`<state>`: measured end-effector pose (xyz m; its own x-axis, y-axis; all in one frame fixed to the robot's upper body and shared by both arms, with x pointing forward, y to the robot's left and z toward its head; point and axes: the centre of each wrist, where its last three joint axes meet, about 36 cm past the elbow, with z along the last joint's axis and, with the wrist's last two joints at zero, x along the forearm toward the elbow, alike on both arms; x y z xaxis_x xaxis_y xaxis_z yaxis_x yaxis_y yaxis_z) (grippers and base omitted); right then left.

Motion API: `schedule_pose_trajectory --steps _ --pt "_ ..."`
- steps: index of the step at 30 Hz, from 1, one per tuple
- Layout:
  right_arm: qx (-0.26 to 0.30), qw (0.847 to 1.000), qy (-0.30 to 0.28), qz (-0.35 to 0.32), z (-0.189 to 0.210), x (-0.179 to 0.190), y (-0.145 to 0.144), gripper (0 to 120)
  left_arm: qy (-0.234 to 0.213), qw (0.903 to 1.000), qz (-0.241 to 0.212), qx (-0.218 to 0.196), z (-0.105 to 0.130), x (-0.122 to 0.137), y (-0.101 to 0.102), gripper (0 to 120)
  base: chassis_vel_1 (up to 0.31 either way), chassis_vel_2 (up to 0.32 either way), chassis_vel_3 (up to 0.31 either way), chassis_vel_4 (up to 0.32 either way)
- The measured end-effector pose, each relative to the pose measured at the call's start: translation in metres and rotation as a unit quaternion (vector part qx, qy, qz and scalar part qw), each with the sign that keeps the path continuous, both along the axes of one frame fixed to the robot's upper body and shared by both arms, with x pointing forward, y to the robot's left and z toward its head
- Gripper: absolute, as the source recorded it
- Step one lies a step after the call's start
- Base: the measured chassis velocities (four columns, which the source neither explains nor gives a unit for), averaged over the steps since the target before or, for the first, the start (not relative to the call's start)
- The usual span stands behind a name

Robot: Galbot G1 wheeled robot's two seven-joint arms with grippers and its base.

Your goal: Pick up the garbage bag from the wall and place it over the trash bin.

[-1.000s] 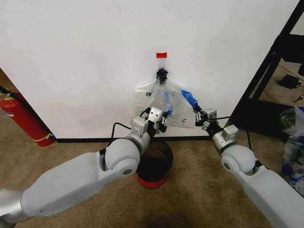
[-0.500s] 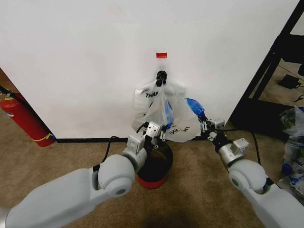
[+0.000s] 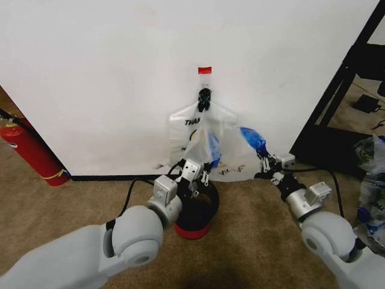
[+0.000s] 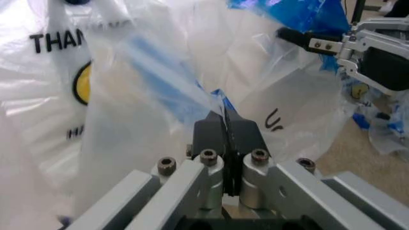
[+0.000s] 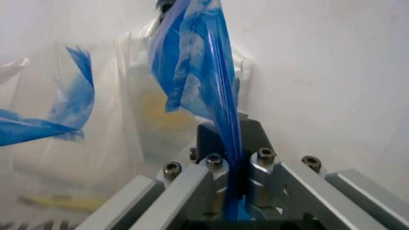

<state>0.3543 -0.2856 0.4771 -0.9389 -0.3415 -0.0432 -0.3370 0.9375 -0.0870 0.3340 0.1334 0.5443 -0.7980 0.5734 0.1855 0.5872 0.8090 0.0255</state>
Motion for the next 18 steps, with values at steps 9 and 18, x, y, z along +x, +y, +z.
schedule_pose_trajectory --steps 9,18 --pt "0.028 0.999 -0.026 -0.014 0.024 -0.003 -0.001 0 -0.025 0.9995 0.000 -0.019 0.018 -0.002 0.004 0 0.000 0.000 0.000 0.000" --pt "0.096 0.995 -0.032 -0.012 0.077 -0.019 0.010 0 -0.049 0.9968 0.005 -0.062 0.049 -0.011 0.009 0 0.000 0.000 0.000 0.000"
